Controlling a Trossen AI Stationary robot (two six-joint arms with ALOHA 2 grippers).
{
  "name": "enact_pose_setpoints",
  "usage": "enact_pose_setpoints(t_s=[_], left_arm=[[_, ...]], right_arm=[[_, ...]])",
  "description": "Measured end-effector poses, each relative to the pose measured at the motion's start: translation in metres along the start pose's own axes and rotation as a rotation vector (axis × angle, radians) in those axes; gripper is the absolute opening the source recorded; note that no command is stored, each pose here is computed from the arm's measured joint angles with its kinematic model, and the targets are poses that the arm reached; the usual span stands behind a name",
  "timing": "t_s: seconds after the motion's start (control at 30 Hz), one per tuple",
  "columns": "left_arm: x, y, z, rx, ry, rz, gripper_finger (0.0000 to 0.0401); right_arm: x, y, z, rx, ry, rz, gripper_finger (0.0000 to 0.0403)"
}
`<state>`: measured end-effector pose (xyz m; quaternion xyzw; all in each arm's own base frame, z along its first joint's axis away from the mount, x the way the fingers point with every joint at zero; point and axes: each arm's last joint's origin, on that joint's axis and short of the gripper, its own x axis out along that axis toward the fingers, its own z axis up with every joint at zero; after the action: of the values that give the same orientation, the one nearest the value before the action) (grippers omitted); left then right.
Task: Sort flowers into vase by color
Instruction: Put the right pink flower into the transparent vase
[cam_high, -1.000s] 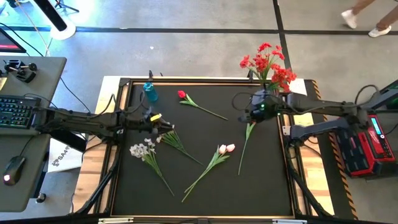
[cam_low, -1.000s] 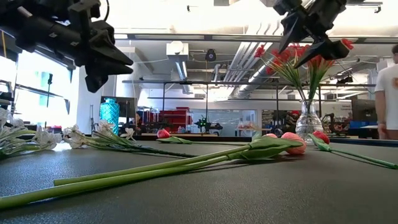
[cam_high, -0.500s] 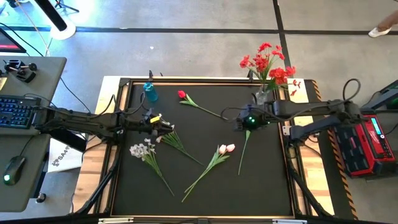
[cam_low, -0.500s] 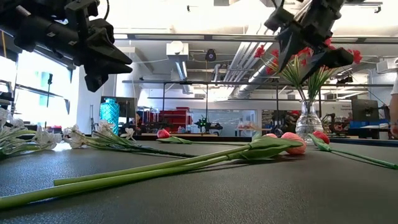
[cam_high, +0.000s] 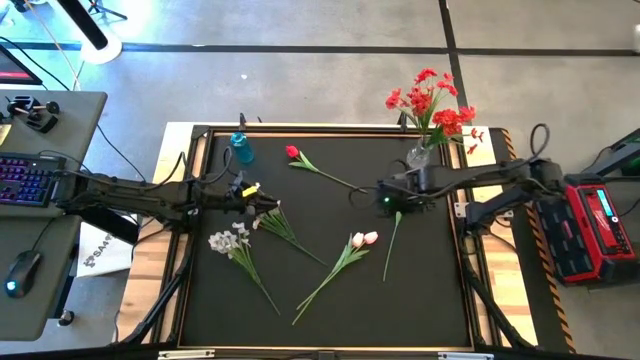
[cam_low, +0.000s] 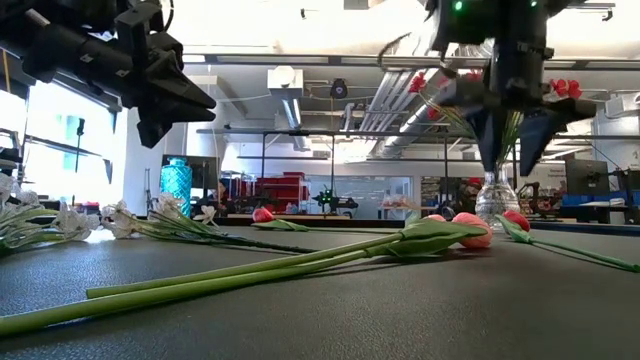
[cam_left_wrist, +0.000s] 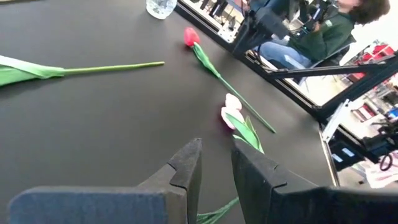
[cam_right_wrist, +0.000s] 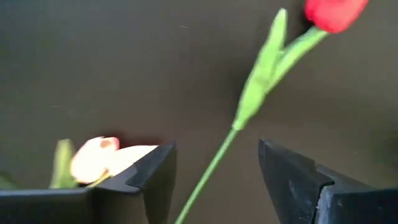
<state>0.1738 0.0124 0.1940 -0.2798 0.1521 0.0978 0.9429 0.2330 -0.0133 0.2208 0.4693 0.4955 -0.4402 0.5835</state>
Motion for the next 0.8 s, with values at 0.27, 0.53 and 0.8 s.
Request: enact_pose_setpoints(t_s=[0.27,0.53,0.8], left_arm=[[0.0,0.0,0.0,0.006,0.002,0.006,0.0074],[0.0,0.001,-0.001,-0.017,0.01,0.01,0.0074],[0.0,0.005,-0.006,-0.073,0.053,0.07,0.0074]], right_arm=[[0.036,0.007,0.007,0.014,-0.002,-0.192,0.0213],[0.052,0.017,0.011,-0.039,0.055,-0.159,0.0213],[0.047,0.063,0.018,-0.373,-0.079,0.327,0.0213]])
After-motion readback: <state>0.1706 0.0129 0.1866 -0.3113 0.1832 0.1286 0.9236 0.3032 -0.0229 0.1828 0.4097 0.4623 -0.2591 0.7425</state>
